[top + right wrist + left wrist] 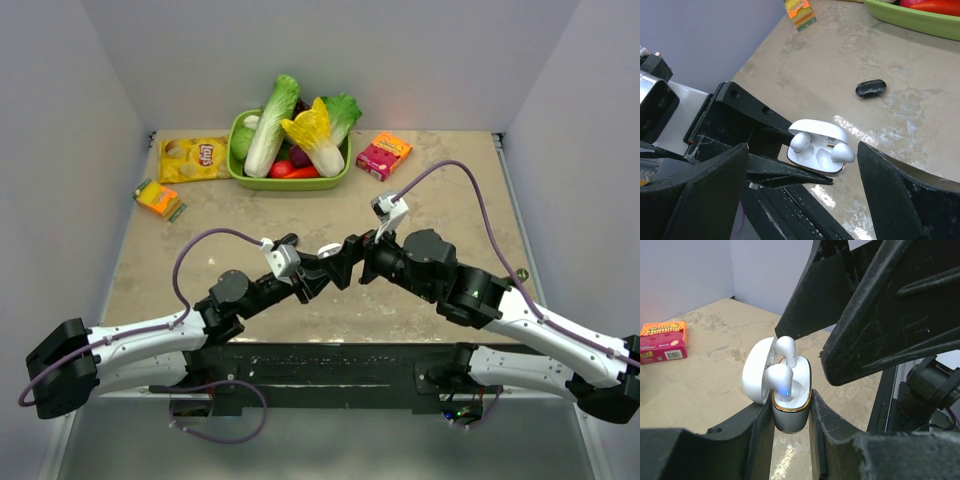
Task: Insert the wireless bluetooth earbuds into the charging case
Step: Place the earbud in the charging case.
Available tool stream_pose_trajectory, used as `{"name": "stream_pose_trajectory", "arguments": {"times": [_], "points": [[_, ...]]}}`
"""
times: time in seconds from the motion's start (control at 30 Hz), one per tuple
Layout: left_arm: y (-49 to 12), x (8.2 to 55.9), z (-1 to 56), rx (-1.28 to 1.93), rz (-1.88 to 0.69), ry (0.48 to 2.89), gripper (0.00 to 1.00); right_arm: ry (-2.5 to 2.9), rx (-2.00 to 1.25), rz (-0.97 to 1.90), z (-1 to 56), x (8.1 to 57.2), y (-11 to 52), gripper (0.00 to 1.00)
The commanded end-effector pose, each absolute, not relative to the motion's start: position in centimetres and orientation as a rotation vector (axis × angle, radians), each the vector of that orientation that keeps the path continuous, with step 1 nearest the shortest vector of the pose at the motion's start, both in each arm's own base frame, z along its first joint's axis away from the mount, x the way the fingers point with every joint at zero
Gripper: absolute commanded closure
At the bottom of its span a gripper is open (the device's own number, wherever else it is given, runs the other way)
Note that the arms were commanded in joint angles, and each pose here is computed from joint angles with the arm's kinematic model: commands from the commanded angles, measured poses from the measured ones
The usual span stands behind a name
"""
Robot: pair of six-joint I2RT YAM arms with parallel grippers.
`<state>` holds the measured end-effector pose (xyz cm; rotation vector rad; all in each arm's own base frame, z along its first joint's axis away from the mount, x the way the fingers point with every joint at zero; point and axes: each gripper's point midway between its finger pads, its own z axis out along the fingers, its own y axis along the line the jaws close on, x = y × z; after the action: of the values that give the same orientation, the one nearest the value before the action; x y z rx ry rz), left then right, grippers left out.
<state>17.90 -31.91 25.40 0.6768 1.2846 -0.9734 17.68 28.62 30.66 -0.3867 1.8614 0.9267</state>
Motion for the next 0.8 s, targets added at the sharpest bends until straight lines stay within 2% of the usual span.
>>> {"name": "stream_pose_trajectory", "arguments": {"times": [0.0,0.77], "points": [[-32.0,18.3,28.7,0.614,-0.986,1.203,1.00,1.833,-0.367,0.974,31.6,17.5,28.9,0.08],[-32.1,19.3,28.7,0.587,-0.945,1.219,1.00,1.830,-0.390,1.060,31.6,16.4,29.5,0.09]]}}
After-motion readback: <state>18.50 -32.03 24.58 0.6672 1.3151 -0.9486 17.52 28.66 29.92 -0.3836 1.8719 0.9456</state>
